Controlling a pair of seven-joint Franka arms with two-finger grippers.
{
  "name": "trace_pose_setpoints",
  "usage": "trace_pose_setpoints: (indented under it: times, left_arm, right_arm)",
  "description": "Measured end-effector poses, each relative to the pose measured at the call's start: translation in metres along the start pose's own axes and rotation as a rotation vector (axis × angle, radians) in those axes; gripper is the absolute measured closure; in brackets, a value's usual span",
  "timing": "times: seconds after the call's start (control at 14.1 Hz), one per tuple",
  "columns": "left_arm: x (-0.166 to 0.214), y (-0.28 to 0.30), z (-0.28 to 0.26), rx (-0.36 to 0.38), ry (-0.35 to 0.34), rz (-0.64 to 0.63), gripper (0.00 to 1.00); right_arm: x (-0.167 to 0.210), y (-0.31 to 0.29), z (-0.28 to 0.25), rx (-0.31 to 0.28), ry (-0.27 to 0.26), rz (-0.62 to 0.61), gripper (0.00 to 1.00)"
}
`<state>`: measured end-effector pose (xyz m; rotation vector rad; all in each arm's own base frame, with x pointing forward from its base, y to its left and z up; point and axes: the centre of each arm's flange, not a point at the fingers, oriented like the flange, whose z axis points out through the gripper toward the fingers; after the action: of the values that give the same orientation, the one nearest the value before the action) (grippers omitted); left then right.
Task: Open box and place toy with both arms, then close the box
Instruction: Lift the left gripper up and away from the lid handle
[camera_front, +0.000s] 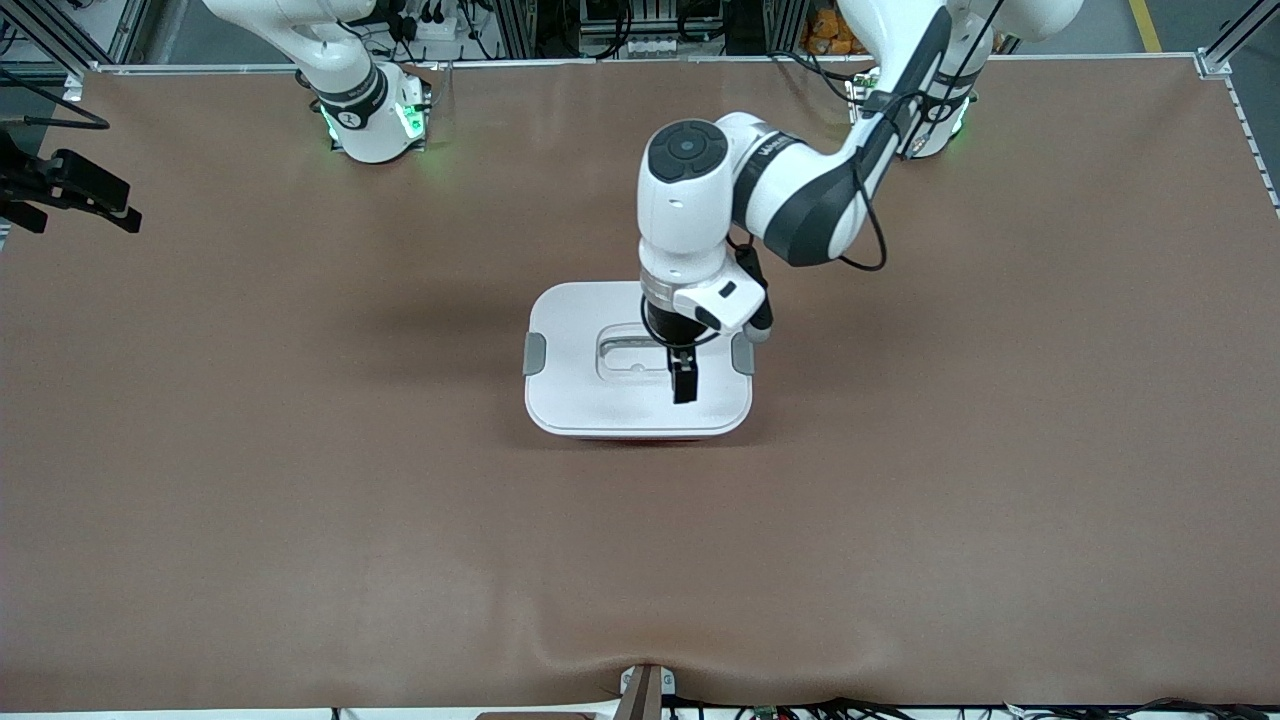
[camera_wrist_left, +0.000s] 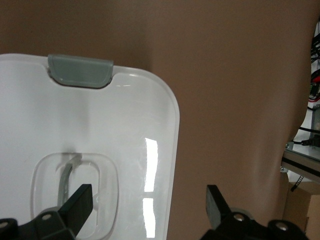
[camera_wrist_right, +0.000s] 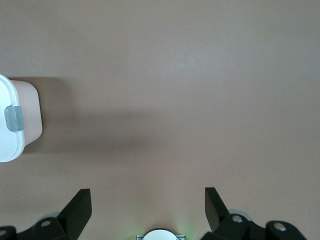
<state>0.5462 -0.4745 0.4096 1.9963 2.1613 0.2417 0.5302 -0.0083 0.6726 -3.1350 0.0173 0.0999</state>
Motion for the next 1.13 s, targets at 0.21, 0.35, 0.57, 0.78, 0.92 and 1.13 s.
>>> trace_pose_setpoints:
  times: [0.21, 0.35, 0.57, 0.78, 0.92, 1.13]
  left_arm:
    - [0.019, 0.015, 0.003, 0.017, 0.027, 0.060, 0.00]
    - [0.029, 0.022, 0.000, 0.027, 0.041, 0.090, 0.00]
    - [0.056, 0.045, -0.020, 0.021, 0.047, 0.084, 0.00]
    - [0.090, 0.062, -0.035, 0.058, 0.084, 0.116, 0.00]
    - [0.107, 0.073, -0.049, 0.052, 0.081, 0.148, 0.00]
    - [0.139, 0.093, -0.064, 0.042, 0.081, 0.189, 0.00]
  right_arm:
    - [0.002, 0.001, 0.000, 0.000, 0.016, 0.002, 0.00]
    - [0.004, 0.002, 0.003, 0.000, 0.015, 0.003, 0.00]
    - [0.004, 0.002, 0.006, 0.000, 0.012, 0.004, 0.00]
    - [0.004, 0.002, 0.006, 0.000, 0.014, 0.004, 0.00]
    - [0.004, 0.002, 0.006, 0.001, 0.015, 0.004, 0.00]
    - [0.004, 0.000, 0.005, 0.004, 0.016, 0.001, 0.00]
